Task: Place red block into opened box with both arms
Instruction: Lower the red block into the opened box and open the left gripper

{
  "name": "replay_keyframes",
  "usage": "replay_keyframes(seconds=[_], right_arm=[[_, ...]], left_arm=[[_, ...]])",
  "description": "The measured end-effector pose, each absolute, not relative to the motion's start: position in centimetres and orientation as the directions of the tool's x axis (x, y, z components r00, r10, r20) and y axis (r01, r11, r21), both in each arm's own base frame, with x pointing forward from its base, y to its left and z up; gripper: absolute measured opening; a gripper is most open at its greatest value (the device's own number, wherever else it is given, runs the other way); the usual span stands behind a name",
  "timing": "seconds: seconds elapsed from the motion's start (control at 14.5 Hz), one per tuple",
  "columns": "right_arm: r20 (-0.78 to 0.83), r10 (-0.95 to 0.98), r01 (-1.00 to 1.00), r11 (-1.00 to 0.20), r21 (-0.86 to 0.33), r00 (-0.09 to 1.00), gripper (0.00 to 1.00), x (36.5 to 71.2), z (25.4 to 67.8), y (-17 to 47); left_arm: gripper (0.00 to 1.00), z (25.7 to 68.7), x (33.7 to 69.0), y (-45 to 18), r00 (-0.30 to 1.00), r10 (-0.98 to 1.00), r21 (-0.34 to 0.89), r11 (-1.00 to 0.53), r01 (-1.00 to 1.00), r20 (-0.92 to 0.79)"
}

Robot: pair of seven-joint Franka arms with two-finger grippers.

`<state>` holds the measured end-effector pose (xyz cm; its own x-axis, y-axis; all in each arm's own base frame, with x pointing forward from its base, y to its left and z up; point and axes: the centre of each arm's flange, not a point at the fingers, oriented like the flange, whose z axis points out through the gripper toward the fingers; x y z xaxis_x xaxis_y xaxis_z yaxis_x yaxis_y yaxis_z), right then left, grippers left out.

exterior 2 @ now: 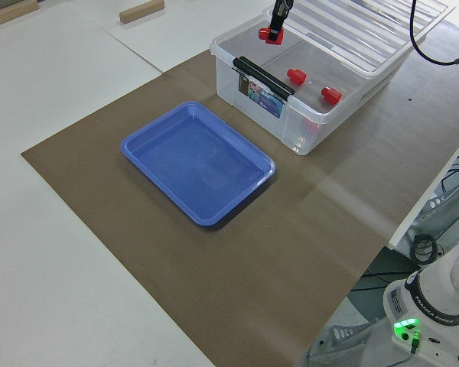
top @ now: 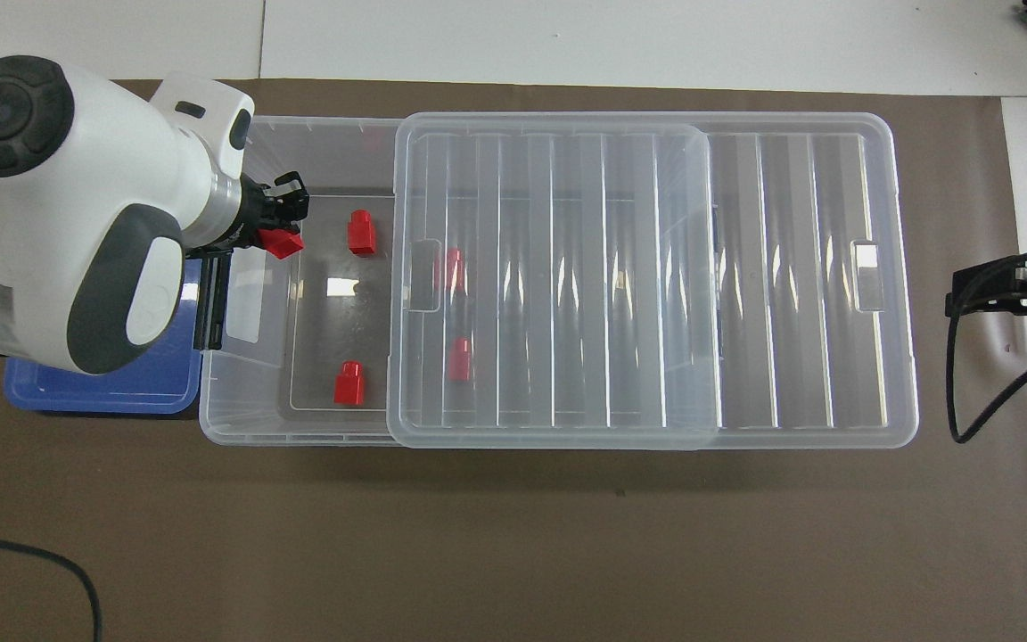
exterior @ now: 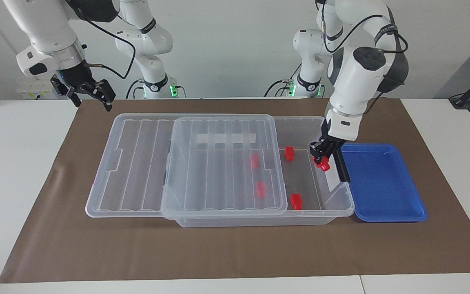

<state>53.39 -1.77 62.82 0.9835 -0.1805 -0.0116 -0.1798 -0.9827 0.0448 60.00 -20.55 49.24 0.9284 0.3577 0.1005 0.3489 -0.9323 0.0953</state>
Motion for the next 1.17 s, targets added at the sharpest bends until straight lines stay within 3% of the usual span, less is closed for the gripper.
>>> replay_keyframes(seconds=[1.17], right_arm=[[-0.011, -0.160, -0.160, -0.986, 0.042, 0.987, 1.00, 53.5, 62.7, -1.0]], left_arm=[[0.34, 36.0, 56.6, -22.4, 0.974, 0.208, 0.069, -0.977, 0.202, 0.086]])
